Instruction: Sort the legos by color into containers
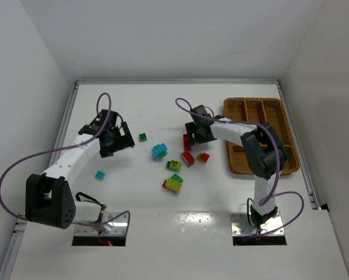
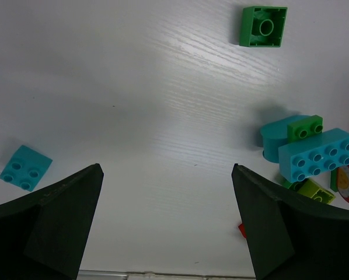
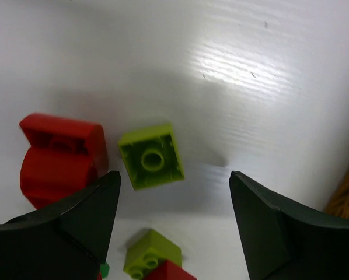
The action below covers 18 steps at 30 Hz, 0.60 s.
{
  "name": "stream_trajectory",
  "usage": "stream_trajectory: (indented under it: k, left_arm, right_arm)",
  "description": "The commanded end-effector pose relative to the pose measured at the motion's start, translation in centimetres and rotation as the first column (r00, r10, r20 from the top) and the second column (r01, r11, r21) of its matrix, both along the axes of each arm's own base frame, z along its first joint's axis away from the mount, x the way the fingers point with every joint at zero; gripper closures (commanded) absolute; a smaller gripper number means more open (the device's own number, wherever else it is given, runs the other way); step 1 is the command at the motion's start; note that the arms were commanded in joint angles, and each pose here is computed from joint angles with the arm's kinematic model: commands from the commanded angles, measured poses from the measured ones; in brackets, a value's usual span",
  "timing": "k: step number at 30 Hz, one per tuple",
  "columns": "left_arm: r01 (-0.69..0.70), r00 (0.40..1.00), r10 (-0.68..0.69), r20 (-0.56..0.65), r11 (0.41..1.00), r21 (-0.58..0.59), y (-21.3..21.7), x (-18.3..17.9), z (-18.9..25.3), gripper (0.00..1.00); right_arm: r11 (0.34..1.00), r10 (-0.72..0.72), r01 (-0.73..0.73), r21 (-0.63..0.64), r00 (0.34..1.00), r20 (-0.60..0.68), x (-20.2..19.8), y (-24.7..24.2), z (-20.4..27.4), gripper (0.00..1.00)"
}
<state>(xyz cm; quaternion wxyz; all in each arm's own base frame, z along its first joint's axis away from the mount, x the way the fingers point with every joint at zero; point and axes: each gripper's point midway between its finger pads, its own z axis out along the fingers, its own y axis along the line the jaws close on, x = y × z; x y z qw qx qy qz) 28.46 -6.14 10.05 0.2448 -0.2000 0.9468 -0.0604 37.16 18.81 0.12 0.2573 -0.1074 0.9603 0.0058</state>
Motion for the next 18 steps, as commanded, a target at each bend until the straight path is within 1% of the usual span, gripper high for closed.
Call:
stream_trajectory:
  k: [1, 3, 6, 7, 9, 10, 13, 14, 15, 16, 18]
  left_arm:
    - [0.009, 0.999, -0.008, 0.043, 1.000, -0.011, 0.0, 0.4, 0.9, 0.01]
    - [0.009, 0.999, -0.008, 0.043, 1.000, -0.011, 0.0, 0.4, 0.9, 0.01]
    - [0.009, 0.999, -0.008, 0.054, 1.000, -0.012, 0.0, 0.6, 1.0, 0.01]
    - [0.009, 0.999, -0.008, 0.054, 1.000, -0.012, 0.0, 0.6, 1.0, 0.01]
    - [0.014, 0.998, -0.013, 0.063, 1.000, -0.022, -0.2, 0.9, 1.4, 0.01]
    - [0.014, 0.998, -0.013, 0.054, 1.000, -0.020, -0.2, 0.9, 1.1, 0.01]
    - [0.014, 0.998, -0.013, 0.063, 1.000, -0.022, -0.3, 1.1, 1.2, 0.01]
    - [0.014, 0.998, -0.013, 0.054, 1.000, -0.020, -0.3, 1.1, 1.0, 0.01]
    - [0.019, 0.998, -0.017, 0.062, 0.999, -0.029, -0.5, 1.3, 1.1, 0.01]
    - [0.019, 0.998, -0.017, 0.062, 0.999, -0.029, -0.5, 1.3, 1.1, 0.01]
    - [0.034, 0.998, -0.032, 0.058, 0.999, -0.036, -0.7, 1.4, 1.1, 0.01]
  right_arm:
    - [0.997, 0.063, -0.065, 0.046, 0.997, 0.046, 2.2, 1.8, 1.2, 0.24]
    - [0.998, 0.054, -0.056, 0.042, 0.998, 0.039, 2.7, 1.6, 0.3, 0.24]
    - [0.998, 0.049, -0.051, 0.040, 0.997, 0.052, 3.5, 1.9, 0.2, 0.29]
    - [0.998, 0.049, -0.051, 0.039, 0.998, 0.050, 3.6, 1.9, 0.0, 0.37]
    - [0.998, 0.045, -0.047, 0.032, 0.998, 0.053, 3.7, 1.8, 0.0, 0.47]
    - [0.999, 0.037, -0.039, 0.037, 0.998, 0.052, 3.7, 1.8, 0.0, 0.55]
    - [0.999, 0.000, -0.005, 0.051, 0.995, 0.103, 4.2, 1.6, 2.4, 0.70]
    - [0.999, -0.007, 0.002, 0.046, 0.993, 0.114, 4.2, 1.4, 3.1, 0.73]
    - [0.999, -0.022, 0.015, 0.050, 0.991, 0.131, 4.5, 1.4, 4.1, 0.73]
    - [0.997, -0.054, 0.048, 0.055, 0.991, 0.124, 4.5, 0.3, 4.7, 0.73]
    - [0.993, -0.103, 0.090, 0.082, 0.978, 0.183, 5.1, -0.8, 7.9, 0.72]
